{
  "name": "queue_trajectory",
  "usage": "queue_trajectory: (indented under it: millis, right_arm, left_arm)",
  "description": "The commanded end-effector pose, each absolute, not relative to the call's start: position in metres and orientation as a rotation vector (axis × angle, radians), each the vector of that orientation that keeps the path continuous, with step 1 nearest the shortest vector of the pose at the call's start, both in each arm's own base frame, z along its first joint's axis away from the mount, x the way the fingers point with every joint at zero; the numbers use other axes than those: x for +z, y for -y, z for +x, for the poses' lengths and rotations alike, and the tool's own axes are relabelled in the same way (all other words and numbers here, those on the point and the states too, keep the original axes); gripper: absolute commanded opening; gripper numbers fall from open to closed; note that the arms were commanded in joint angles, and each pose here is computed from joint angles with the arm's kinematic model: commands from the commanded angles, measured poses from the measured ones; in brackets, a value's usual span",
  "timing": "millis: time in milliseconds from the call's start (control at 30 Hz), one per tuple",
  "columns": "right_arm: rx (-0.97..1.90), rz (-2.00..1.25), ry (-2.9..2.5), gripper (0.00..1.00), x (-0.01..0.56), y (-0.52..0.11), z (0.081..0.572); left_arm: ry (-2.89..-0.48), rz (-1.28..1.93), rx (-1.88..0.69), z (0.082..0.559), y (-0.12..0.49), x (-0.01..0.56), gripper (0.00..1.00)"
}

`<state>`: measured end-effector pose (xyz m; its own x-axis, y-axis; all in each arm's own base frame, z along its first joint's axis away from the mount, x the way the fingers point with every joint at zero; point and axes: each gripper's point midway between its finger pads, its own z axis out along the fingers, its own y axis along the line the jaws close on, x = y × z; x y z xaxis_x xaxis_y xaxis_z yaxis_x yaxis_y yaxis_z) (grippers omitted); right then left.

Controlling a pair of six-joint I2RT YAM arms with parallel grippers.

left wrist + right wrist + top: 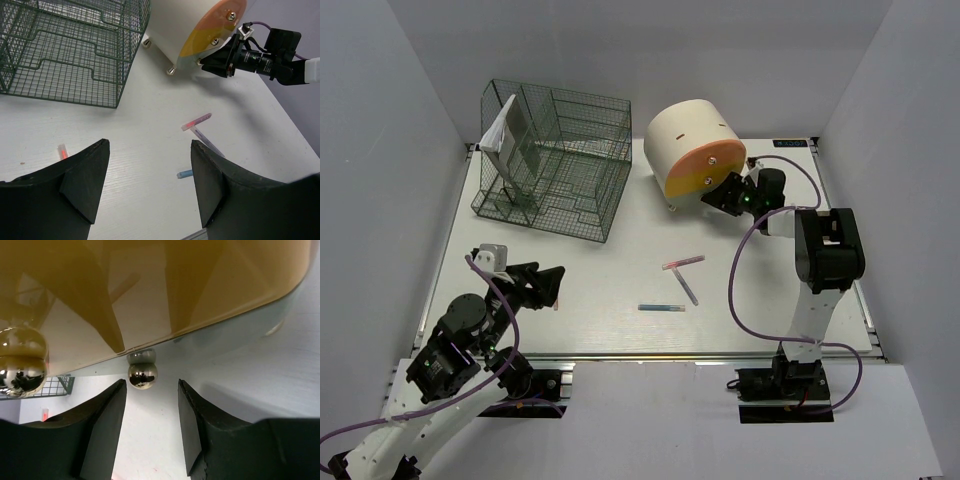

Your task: Organize the desk

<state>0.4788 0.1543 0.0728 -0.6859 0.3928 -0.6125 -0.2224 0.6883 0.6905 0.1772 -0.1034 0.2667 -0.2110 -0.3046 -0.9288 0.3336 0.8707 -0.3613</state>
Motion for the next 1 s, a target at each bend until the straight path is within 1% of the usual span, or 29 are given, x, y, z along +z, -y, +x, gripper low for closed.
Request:
queue_trajectory:
  millis: [0, 133, 233, 400, 433, 567, 967]
  right_arm:
    - [1.048, 0.107, -2.002, 0.51, 0.099, -0.166, 0.495]
    - [1.061, 0.103, -1.957, 0.51, 0.104, -0.171, 0.495]
    - [1.071, 0.105, -1.949, 0.49, 0.106, -0.174, 0.497]
    - [1.074, 0.123, -1.958, 0.36, 0.103, -0.174, 0.498]
    - [1.073, 0.124, -1.962, 0.32, 0.101, -0.174, 0.497]
    - [1.052, 0.129, -1.976, 0.26, 0.095, -0.169, 0.49]
    - [1.003, 0.118, -2.003, 0.25, 0.093, -0.151, 0.441]
  left_arm:
    - [-1.705, 0.024, -0.571, 0.18, 0.105, 0.262, 0.76]
    - [-1.71, 0.022, -0.567, 0.181, 0.105, 0.26, 0.76]
    - [-1.713, 0.021, -0.564, 0.181, 0.105, 0.26, 0.76]
    - [-1.717, 0.02, -0.561, 0.182, 0.106, 0.259, 0.76]
    - [-1.717, 0.02, -0.561, 0.182, 0.106, 0.259, 0.76]
    - [-1.714, 0.019, -0.563, 0.181, 0.105, 0.26, 0.76]
    - [-1.692, 0.016, -0.579, 0.179, 0.104, 0.264, 0.76]
